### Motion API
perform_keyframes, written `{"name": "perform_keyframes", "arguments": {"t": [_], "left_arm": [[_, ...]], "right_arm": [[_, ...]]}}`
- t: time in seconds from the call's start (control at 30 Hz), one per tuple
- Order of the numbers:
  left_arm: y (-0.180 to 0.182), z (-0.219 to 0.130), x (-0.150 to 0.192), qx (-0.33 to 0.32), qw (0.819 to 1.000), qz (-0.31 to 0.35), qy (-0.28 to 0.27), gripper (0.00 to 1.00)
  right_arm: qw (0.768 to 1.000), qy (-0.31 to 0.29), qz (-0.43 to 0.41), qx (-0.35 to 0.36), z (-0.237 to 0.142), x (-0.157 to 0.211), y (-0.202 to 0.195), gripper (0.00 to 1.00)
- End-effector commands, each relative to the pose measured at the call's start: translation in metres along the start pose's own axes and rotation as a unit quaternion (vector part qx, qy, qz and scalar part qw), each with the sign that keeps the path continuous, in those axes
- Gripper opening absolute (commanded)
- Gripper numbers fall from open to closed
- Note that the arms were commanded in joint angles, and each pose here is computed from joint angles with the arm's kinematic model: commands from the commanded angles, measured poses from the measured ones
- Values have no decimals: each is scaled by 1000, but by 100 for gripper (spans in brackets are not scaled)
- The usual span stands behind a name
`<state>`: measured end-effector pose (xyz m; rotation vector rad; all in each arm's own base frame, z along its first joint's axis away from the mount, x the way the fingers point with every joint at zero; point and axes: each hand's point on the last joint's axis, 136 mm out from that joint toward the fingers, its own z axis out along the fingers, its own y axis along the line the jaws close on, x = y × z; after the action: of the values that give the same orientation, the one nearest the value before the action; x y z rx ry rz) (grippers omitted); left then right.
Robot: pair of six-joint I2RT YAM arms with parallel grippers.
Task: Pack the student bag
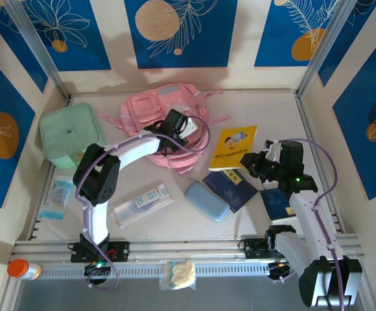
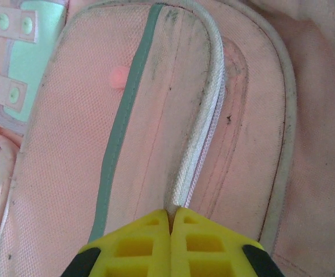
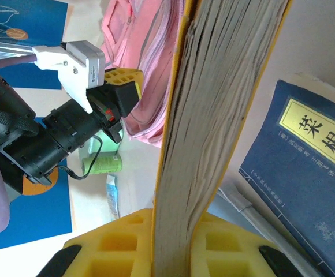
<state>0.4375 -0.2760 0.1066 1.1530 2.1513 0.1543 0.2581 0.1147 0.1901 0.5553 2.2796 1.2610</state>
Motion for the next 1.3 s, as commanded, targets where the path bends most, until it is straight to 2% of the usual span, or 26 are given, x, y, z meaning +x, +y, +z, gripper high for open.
{"name": "perform_keyframes", "arguments": {"t": [0.0, 0.1, 0.27, 0.43, 0.57, 0.73, 0.97, 1.27], "left_arm": [[32, -39, -33, -38, 998, -14, -43, 0], [50, -54, -39, -68, 996, -31, -38, 0], [70, -82, -54, -100, 991, -49, -69, 0], [85, -104, -64, -123, 987, -60, -80, 0], [91, -115, -67, -131, 985, -68, -85, 0], [101, -128, -71, -147, 981, -84, -92, 0], [115, -153, -87, -158, 974, -101, -123, 0], [138, -178, -96, -204, 961, -115, -147, 0]], "right_arm": [[998, 6, -52, -48, -7, -4, 34, 0], [997, 17, -57, -50, -8, -2, 39, 0], [996, 37, -62, -61, -7, 3, 47, 0], [995, 72, -44, -44, 11, 10, 42, 0], [990, 112, -61, -61, 29, 19, 57, 0], [987, 115, -86, -72, 44, 22, 73, 0], [978, 128, -126, -103, 87, 24, 95, 0], [972, 130, -144, -135, 156, 10, 96, 0]]}}
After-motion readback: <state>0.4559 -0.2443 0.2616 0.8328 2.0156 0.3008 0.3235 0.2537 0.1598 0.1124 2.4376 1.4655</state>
